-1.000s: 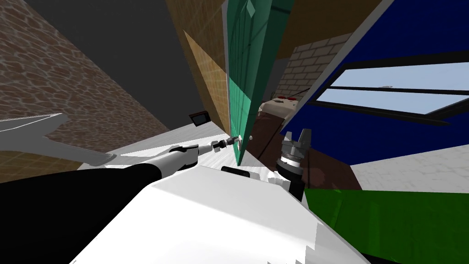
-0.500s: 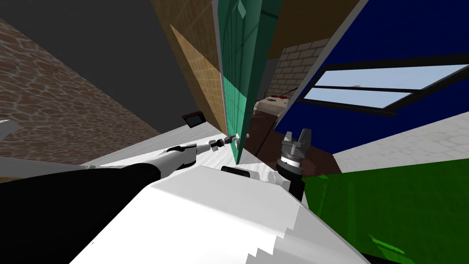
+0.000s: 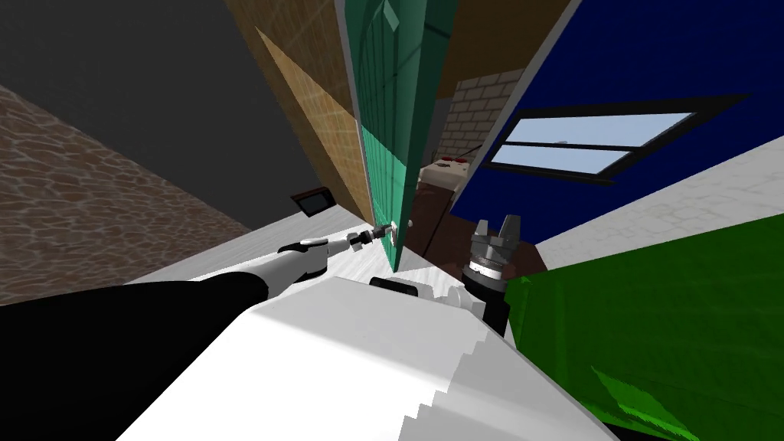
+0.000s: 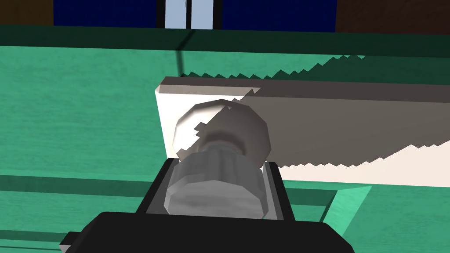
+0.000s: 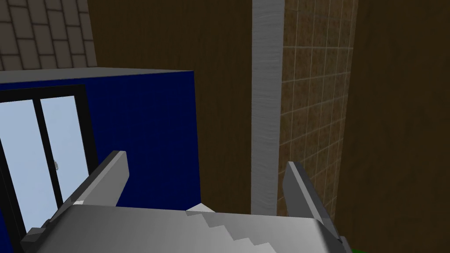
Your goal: Pull the door open
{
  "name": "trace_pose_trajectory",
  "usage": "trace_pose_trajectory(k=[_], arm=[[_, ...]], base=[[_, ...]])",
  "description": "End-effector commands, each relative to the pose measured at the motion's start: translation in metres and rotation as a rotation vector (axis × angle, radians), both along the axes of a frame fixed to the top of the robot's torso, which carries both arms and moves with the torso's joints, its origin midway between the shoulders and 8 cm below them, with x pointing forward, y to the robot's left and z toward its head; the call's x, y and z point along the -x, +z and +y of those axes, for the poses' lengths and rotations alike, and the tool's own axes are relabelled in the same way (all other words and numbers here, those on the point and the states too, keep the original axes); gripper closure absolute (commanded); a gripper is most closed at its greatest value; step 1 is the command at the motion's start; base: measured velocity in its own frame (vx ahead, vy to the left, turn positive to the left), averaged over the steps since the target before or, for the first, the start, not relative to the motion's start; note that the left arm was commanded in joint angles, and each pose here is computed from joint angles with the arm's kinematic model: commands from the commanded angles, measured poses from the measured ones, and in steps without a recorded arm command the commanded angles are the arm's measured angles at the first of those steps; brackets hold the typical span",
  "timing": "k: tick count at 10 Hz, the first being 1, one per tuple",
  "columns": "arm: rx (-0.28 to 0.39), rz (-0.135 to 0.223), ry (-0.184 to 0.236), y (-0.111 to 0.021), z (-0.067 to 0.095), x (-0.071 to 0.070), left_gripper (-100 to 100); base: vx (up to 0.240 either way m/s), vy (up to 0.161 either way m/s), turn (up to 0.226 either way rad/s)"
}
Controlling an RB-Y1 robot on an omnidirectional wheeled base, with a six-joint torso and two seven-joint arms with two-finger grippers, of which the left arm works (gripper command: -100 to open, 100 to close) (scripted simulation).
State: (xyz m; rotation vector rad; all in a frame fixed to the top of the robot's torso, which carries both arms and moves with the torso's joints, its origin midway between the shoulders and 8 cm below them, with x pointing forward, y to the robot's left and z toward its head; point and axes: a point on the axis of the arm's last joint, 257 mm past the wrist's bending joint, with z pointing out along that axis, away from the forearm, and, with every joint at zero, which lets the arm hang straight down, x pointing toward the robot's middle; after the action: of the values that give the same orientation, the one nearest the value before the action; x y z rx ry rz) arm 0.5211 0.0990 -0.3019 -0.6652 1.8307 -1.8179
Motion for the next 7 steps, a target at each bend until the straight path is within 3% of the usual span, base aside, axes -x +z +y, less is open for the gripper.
trace_pose_trajectory(k=[1,2,3,4,7], arm=[[0.003,-0.008,0.01,0.004,0.008,-0.005,100],[0.003,-0.01,0.017,0.005,0.014,-0.007,100],[-0.002,-0.007,0.021,0.004,0.015,-0.007,100],[-0.001,-0.013,-0.016,0.006,0.012,0.001,100],[-0.001,-0.017,-0.072,0.007,0.007,0.015,100]], base=[[-0.038,-0.03,-0.29],[-0.019,-0.056,-0.248],[0.004,-0.022,-0.037],[-0.024,0.087,0.015],[-0.05,0.166,0.0]])
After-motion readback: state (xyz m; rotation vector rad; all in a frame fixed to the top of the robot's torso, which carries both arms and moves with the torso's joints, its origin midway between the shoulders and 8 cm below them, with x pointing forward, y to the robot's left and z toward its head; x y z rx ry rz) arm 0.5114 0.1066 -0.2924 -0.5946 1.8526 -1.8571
